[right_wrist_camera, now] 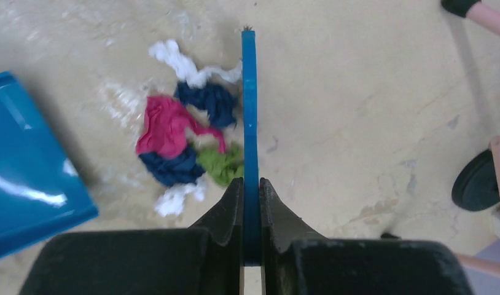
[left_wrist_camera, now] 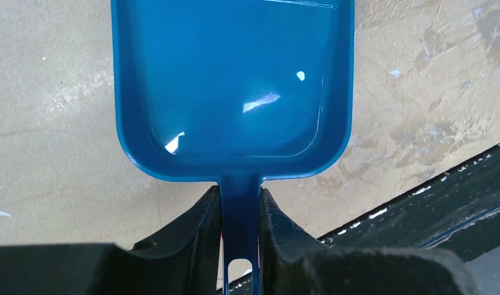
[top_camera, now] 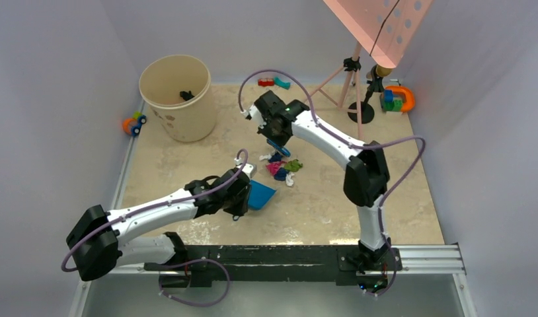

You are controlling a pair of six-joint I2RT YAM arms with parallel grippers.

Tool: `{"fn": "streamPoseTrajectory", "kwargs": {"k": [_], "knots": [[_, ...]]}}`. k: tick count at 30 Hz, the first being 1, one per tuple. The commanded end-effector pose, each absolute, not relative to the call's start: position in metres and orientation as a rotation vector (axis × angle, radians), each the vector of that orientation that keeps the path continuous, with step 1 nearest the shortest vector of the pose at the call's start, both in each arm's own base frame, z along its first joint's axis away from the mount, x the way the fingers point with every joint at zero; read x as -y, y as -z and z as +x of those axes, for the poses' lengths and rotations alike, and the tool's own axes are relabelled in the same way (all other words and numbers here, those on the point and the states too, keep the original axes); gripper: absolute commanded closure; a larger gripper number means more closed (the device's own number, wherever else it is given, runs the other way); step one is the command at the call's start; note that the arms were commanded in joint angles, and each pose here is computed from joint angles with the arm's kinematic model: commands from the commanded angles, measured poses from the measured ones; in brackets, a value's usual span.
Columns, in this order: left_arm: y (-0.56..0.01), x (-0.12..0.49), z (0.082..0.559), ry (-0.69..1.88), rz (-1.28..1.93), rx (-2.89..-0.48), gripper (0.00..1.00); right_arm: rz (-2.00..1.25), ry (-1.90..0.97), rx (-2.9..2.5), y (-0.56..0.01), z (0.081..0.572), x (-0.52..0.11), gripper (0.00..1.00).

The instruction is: Sweep away the paper scraps from the table

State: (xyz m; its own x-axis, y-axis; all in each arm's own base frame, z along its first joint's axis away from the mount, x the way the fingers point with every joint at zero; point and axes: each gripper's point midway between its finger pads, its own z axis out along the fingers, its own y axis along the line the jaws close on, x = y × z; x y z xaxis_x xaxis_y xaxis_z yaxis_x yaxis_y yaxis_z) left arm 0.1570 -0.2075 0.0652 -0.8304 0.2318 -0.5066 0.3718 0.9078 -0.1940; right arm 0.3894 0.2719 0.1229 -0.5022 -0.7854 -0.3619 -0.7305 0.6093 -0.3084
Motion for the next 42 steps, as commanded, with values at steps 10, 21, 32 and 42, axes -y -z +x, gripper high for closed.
{"fn": "streamPoseTrajectory", "kwargs": {"k": [10,21,32,42], "knots": [[-0.062,0.234,0.174,0.424,0.621,-2.503,1.0,-0.81,0.359,-2.423,-0.191,0.356,-0.183,1.0],[-0.061,0.251,0.189,0.379,0.676,-2.52,1.0,-0.966,0.0,-2.611,-0.119,0.325,-0.228,1.0],[-0.054,0.254,0.201,0.366,0.612,-2.514,1.0,-1.083,-0.621,-2.398,-0.188,0.261,-0.281,1.0],[-0.035,0.243,0.181,0.419,0.495,-2.581,1.0,-0.829,0.035,-2.3,-0.219,0.36,-0.237,1.0]]}}
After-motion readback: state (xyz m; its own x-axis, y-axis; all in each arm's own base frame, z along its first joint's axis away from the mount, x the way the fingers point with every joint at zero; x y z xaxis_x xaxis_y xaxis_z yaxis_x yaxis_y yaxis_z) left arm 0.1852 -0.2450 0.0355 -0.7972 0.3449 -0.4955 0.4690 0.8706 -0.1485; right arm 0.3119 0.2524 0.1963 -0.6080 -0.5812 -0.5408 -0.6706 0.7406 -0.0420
